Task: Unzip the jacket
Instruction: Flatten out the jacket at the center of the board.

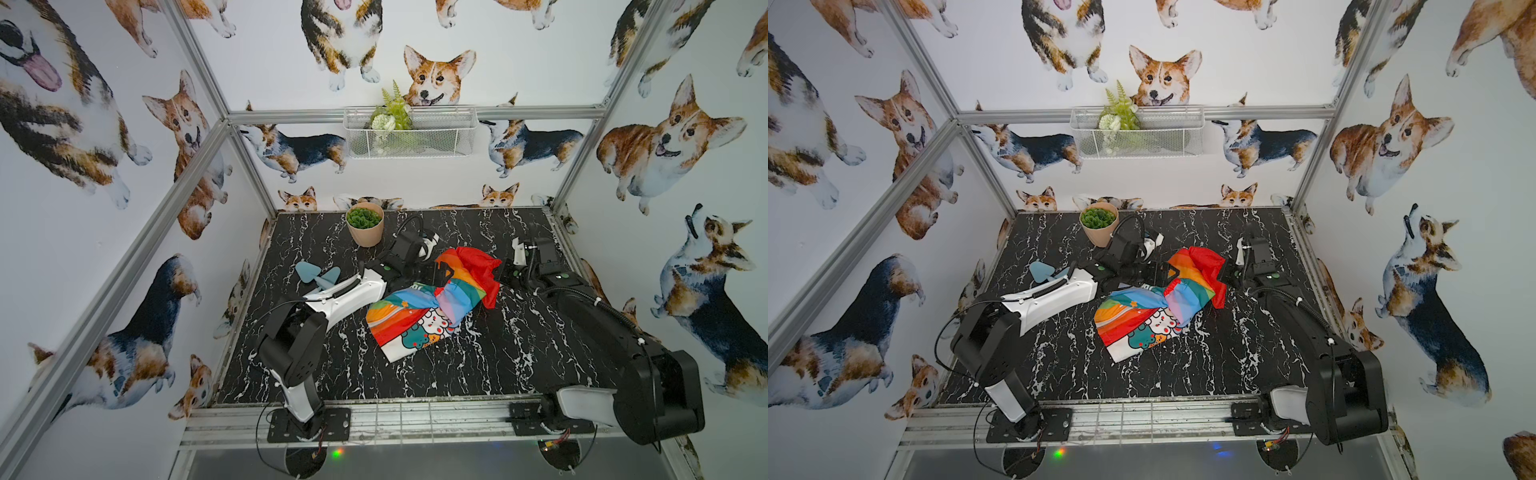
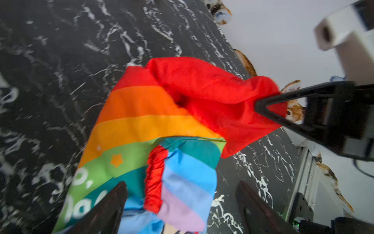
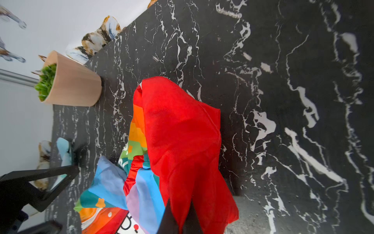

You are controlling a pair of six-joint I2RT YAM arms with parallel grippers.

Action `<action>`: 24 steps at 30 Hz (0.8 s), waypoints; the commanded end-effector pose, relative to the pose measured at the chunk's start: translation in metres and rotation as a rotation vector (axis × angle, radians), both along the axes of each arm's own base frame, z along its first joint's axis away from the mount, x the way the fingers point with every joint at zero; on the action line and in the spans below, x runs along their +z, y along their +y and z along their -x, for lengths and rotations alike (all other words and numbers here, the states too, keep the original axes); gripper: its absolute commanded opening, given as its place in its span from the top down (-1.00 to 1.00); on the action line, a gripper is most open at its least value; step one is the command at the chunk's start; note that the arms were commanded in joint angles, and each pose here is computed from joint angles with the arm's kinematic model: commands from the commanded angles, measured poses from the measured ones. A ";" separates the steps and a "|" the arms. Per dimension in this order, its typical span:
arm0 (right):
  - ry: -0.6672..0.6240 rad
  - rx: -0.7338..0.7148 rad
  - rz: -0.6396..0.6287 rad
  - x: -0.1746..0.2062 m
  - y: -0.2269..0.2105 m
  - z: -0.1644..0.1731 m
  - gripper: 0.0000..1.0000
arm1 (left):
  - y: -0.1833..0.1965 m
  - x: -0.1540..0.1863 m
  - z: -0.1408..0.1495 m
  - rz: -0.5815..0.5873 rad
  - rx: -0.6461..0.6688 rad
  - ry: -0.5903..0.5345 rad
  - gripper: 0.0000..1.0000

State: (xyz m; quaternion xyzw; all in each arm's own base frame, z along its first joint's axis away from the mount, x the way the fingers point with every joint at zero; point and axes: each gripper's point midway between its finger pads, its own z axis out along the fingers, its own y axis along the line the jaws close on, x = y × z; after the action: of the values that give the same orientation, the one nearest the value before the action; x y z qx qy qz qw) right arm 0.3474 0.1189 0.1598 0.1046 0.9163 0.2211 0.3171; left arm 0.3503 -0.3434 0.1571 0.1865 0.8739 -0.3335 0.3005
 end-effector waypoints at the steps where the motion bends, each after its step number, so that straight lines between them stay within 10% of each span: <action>1: 0.026 0.009 0.219 -0.008 -0.011 0.005 1.00 | 0.025 -0.013 -0.011 0.007 0.060 0.030 -0.57; 24: 0.052 -0.019 0.268 -0.019 -0.019 0.013 1.00 | -0.033 -0.077 0.018 0.061 -0.178 0.197 -0.20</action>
State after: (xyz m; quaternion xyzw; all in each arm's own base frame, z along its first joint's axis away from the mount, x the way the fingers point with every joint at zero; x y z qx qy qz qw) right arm 0.3356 0.1041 0.1409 0.0680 0.9441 0.0986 0.3072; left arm 0.3362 -0.3692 0.0749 0.2098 0.8784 -0.3857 0.1888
